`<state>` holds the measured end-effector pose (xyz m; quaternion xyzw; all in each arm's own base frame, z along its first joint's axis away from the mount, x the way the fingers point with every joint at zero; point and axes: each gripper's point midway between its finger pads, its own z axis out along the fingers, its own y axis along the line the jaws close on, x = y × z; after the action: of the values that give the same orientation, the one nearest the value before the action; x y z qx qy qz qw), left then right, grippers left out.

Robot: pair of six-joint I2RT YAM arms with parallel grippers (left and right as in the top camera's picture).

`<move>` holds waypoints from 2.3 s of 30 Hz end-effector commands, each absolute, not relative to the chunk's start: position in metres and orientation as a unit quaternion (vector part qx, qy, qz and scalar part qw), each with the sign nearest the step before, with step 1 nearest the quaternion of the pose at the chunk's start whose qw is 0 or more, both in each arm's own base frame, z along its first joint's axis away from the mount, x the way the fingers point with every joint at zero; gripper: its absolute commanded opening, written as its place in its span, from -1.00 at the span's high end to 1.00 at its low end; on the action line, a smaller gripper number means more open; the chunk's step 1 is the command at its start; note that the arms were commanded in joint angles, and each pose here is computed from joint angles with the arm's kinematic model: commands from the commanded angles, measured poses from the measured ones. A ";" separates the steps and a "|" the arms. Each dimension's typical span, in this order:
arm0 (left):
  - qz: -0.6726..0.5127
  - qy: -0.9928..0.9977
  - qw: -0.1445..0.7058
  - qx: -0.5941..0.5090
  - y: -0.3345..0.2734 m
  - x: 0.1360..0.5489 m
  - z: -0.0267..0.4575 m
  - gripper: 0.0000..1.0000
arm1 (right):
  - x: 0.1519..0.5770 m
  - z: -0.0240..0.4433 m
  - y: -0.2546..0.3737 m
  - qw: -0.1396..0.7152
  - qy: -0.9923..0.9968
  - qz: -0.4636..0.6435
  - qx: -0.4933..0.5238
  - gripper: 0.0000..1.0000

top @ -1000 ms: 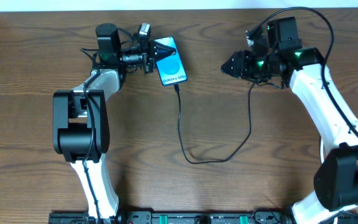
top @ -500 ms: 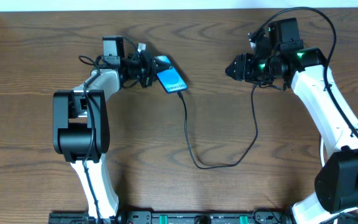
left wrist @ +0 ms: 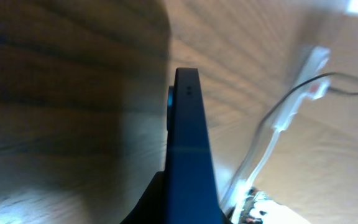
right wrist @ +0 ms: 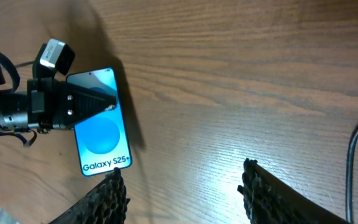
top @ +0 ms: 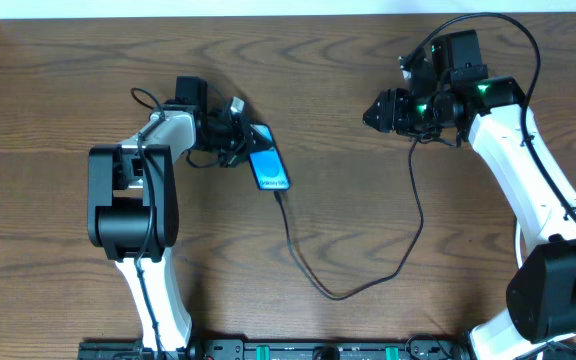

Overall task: Plug charger to phone and switch on socket
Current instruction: 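Lower the phone flat onto the table with the left gripper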

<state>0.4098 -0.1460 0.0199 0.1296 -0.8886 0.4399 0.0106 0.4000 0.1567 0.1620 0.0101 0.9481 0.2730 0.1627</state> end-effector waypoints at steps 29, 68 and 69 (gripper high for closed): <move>0.426 -0.904 -0.031 0.004 -0.146 0.404 0.026 0.66 | 0.391 0.165 0.163 0.163 0.954 0.253 -0.015 -0.18; 0.175 -0.984 -0.017 0.030 -0.072 0.396 -0.026 -0.02 | 0.386 0.162 0.162 0.152 0.956 0.249 -0.016 -0.20; 0.170 -0.985 -0.017 0.030 -0.071 0.396 -0.027 -0.02 | 0.385 0.162 0.162 0.152 0.956 0.249 -0.016 -0.20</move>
<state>0.4109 -0.0978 0.0086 0.0221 -0.9663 0.2520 -0.0486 0.3861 0.1612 0.1540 -0.0040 0.9577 0.2507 0.1411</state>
